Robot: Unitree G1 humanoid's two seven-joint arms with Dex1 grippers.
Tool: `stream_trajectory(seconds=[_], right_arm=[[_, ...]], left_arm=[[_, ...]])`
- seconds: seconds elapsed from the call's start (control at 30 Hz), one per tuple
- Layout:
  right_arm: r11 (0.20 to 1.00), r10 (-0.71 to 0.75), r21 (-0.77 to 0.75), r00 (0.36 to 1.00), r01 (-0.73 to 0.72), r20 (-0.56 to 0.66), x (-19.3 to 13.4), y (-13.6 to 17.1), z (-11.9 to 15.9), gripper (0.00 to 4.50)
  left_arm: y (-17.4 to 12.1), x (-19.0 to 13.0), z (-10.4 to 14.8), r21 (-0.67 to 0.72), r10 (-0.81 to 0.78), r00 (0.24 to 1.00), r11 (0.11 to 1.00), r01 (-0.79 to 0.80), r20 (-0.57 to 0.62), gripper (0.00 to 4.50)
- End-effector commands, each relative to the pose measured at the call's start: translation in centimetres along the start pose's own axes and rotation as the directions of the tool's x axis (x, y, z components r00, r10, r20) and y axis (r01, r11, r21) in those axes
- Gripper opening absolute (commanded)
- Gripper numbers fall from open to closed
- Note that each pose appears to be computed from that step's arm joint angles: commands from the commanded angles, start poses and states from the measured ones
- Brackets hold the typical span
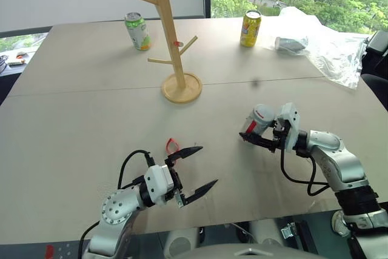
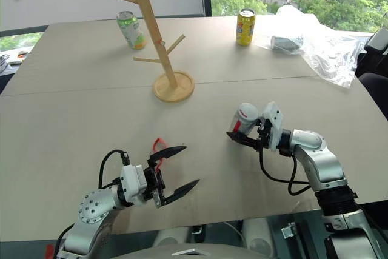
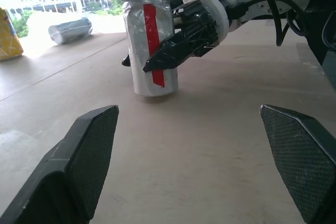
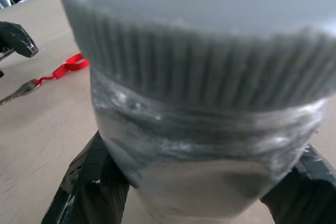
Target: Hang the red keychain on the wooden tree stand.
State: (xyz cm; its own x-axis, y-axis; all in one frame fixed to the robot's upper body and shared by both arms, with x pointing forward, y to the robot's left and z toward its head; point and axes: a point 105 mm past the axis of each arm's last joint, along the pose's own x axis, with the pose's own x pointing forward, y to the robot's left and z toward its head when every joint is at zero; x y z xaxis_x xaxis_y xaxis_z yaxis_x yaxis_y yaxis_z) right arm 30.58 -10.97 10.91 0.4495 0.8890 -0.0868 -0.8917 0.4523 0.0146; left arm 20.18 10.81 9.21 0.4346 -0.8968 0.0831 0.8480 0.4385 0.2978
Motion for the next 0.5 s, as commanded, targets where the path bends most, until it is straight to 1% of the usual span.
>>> stream_trajectory(seconds=[0.03, 0.07, 0.13, 0.17, 0.2, 0.23, 0.27, 0.33, 0.43, 0.47, 0.5], right_arm=[[0.991, -0.133, -0.008, 0.985, 0.134, 0.106, -1.6, -2.6, 2.6, 2.87], [0.983, -0.185, 0.008, 0.974, 0.185, 0.13, -2.2, -3.5, 2.9, 2.87], [0.932, -0.363, 0.048, 0.913, 0.36, 0.187, -4.8, -7.0, 4.2, 2.87], [0.894, -0.447, 0.061, 0.872, 0.444, 0.202, -6.1, -8.6, 4.7, 2.87], [0.833, -0.55, 0.08, 0.808, 0.547, 0.21, -7.7, -10.6, 5.1, 2.87], [0.786, -0.615, 0.087, 0.761, 0.612, 0.205, -8.8, -11.8, 5.3, 2.87], [0.743, -0.666, 0.084, 0.721, 0.664, 0.19, -9.8, -12.9, 5.3, 2.87], [0.608, -0.792, 0.087, 0.594, 0.789, 0.144, -12.6, -15.3, 5.1, 2.87], [0.438, -0.899, 0.111, 0.432, 0.892, 0.073, -16.1, -17.7, 4.4, 2.87], [0.393, -0.92, 0.13, 0.39, 0.91, 0.051, -17.0, -18.2, 4.1, 2.87], [0.362, -0.932, 0.146, 0.362, 0.921, 0.026, -17.7, -18.5, 3.8, 2.87]], left_arm=[[0.1, 0.3, 0.6, 0.031, -0.005, 1.0, 1.0, 0.005, 0.025, 4.5], [0.2, 0.3, 0.6, 0.031, -0.003, 1.0, 1.0, 0.002, 0.026, 4.5], [0.6, 0.5, 0.6, 0.029, 0.008, 1.0, 1.0, -0.009, 0.03, 4.5], [0.8, 0.6, 0.6, 0.026, 0.017, 0.999, 0.999, -0.018, 0.034, 4.5], [1.1, 0.7, 0.7, 0.02, 0.029, 0.999, 0.999, -0.03, 0.041, 4.5], [1.3, 0.9, 0.8, 0.017, 0.036, 0.998, 0.999, -0.037, 0.047, 4.5], [1.5, 1.0, 0.9, 0.013, 0.04, 0.998, 0.999, -0.041, 0.051, 4.5], [1.8, 1.4, 1.1, 0.007, 0.044, 0.997, 0.999, -0.045, 0.064, 4.5], [2.1, 1.8, 1.3, 0.001, 0.044, 0.996, 0.999, -0.044, 0.072, 4.5], [2.1, 1.9, 1.3, 0.0, 0.042, 0.996, 0.999, -0.042, 0.074, 4.5], [2.2, 2.0, 1.4, -0.001, 0.042, 0.996, 0.999, -0.042, 0.076, 4.5]])
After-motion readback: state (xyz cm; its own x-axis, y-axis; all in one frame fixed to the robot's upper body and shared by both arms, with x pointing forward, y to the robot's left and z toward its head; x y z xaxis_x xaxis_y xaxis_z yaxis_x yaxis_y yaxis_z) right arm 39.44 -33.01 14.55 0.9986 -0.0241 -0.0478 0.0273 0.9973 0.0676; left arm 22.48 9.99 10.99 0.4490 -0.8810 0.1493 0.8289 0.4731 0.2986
